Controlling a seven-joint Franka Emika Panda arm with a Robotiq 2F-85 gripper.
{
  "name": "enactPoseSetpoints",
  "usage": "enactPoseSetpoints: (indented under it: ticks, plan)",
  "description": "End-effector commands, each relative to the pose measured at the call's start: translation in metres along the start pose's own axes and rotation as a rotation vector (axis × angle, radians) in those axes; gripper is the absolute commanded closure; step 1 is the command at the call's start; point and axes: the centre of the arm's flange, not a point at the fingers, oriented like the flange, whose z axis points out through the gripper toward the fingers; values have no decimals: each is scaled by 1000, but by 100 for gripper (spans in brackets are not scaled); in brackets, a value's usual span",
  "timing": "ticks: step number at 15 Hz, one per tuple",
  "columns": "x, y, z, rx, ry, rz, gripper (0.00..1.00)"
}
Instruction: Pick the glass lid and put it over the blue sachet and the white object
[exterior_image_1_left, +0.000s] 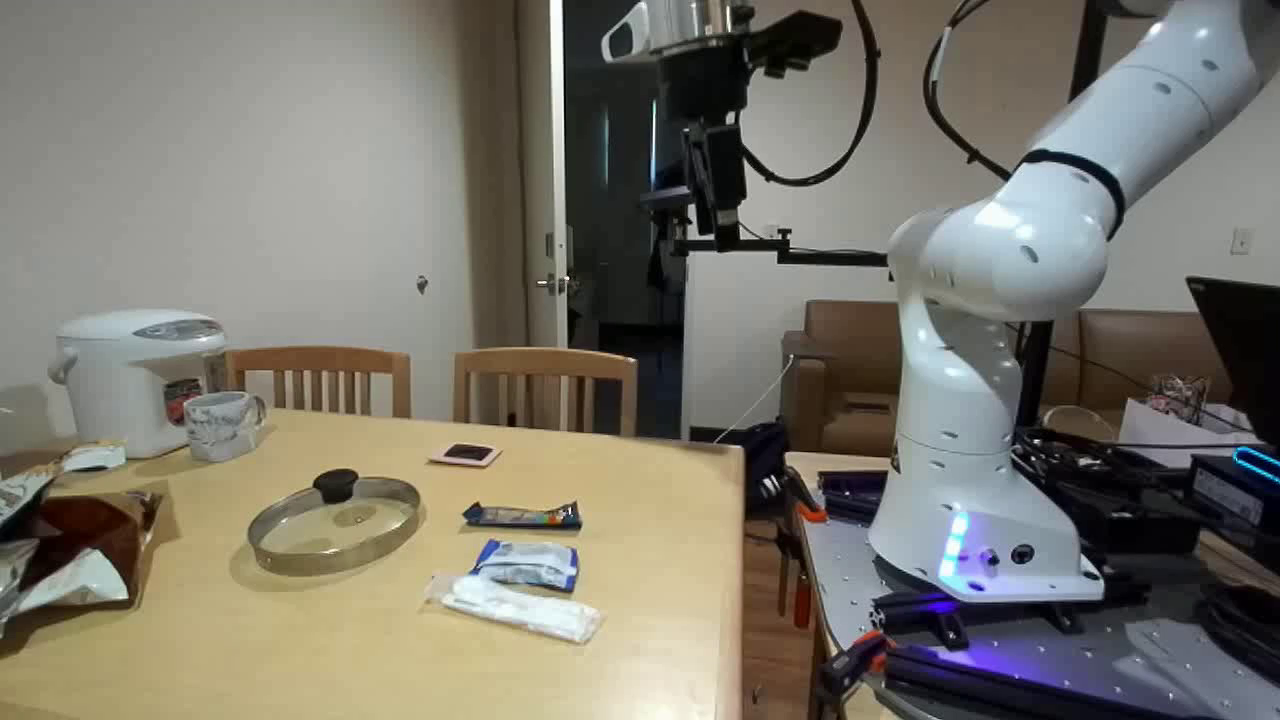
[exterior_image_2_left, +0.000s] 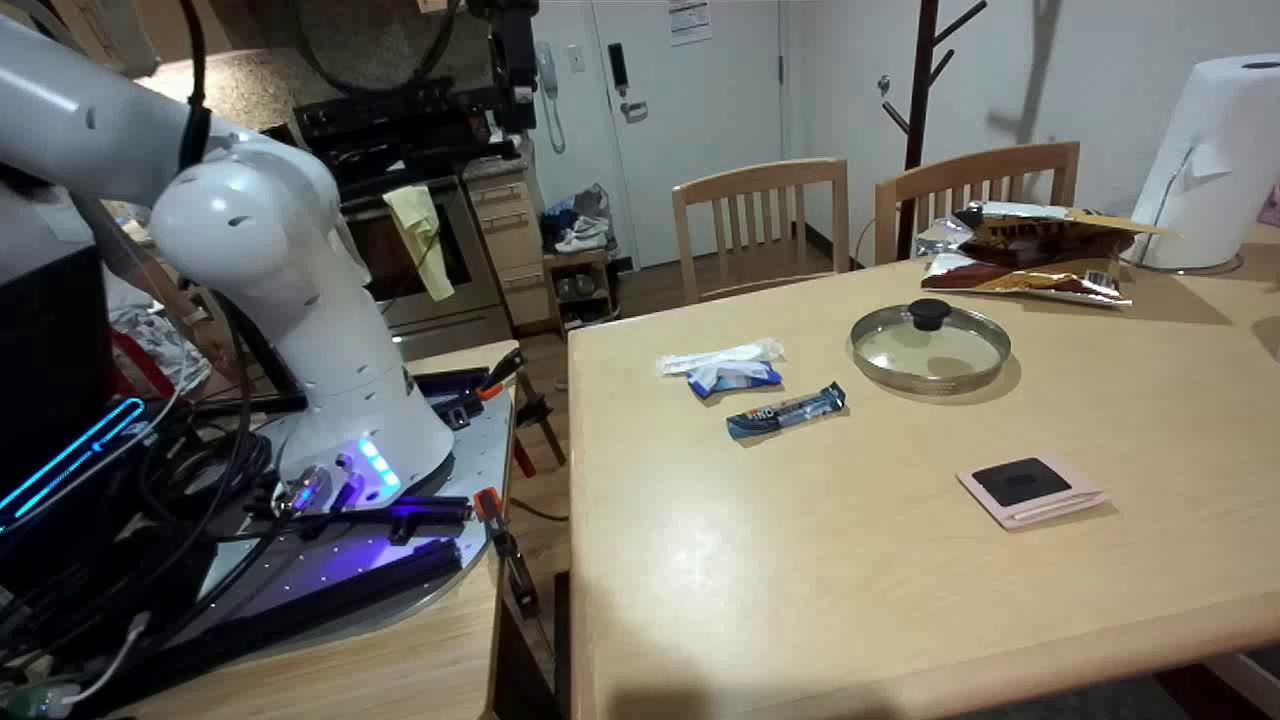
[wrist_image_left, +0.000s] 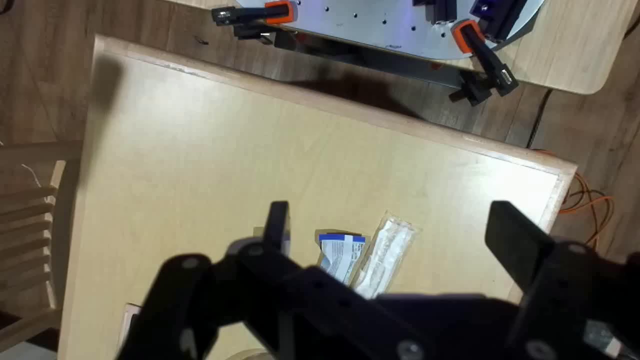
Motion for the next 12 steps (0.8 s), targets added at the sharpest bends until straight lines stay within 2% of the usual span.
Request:
enactPoseSetpoints:
  ticks: [1, 10, 12]
  plan:
    - [0, 0, 0, 0, 0, 0, 0]
    - [0, 0, 0, 0, 0, 0, 0]
    - [4, -2, 1, 13, 22, -11, 0]
